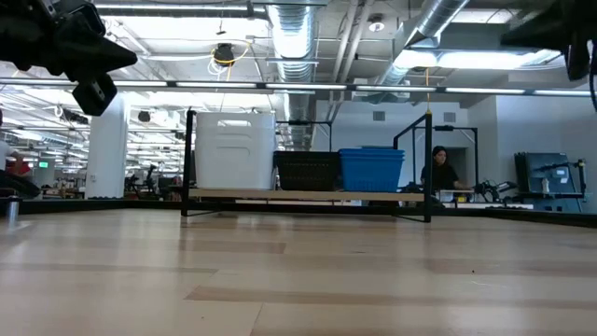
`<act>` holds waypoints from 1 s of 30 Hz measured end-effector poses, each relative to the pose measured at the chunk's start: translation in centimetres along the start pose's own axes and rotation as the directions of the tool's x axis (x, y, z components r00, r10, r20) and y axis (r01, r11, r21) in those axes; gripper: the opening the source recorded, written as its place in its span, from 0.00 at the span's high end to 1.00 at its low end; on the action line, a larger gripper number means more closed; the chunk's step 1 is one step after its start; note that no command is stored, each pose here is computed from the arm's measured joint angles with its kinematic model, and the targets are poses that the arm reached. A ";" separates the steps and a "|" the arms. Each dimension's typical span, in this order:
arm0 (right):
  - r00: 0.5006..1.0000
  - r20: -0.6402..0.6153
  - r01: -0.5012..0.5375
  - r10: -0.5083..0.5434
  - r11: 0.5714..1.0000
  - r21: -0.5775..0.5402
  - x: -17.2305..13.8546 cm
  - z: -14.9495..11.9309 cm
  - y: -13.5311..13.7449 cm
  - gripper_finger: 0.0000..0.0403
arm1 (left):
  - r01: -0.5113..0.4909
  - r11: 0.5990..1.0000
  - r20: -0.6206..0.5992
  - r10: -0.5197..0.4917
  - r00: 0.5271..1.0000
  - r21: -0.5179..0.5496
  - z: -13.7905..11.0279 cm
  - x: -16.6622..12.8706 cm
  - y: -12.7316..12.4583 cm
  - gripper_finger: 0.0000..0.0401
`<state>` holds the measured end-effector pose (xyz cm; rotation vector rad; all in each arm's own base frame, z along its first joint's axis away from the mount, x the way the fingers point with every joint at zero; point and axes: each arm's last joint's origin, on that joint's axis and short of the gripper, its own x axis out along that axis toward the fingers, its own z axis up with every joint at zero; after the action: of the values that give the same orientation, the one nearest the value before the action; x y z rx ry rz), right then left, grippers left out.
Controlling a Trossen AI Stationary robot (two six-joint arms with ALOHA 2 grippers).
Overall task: Stack baskets on shelf by color
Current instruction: Return to Home Position
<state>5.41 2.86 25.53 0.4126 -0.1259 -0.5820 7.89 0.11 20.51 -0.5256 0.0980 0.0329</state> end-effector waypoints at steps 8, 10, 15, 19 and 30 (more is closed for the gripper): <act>1.000 -0.002 -0.003 0.003 0.997 0.076 0.0 -0.4 -4.1 1.00 | -0.083 0.997 0.009 0.083 0.997 -0.003 -0.2 0.0 0.4 1.00; 1.000 -0.007 -0.014 0.015 0.996 0.090 0.0 -0.5 -4.9 1.00 | -0.099 0.995 0.003 0.100 0.995 -0.015 -0.3 0.0 0.4 1.00; 0.997 -0.030 -0.064 0.067 0.994 0.088 0.0 -0.4 -6.6 1.00 | -0.152 0.987 0.007 0.153 0.988 -0.042 -0.4 -0.1 0.7 1.00; 0.994 -0.043 -0.087 0.095 0.982 0.168 0.2 -0.2 -7.9 1.00 | -0.222 0.974 0.015 0.223 0.975 -0.050 -0.5 -0.1 1.0 1.00; 0.992 -0.052 -0.112 0.115 0.992 0.049 0.0 0.1 -5.5 0.99 | -0.250 0.959 0.017 0.254 0.967 -0.133 -0.6 -0.1 1.1 1.00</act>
<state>2.59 -1.29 23.37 0.4630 -0.1102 -0.4563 7.64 0.77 19.42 -0.6402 0.1303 0.2989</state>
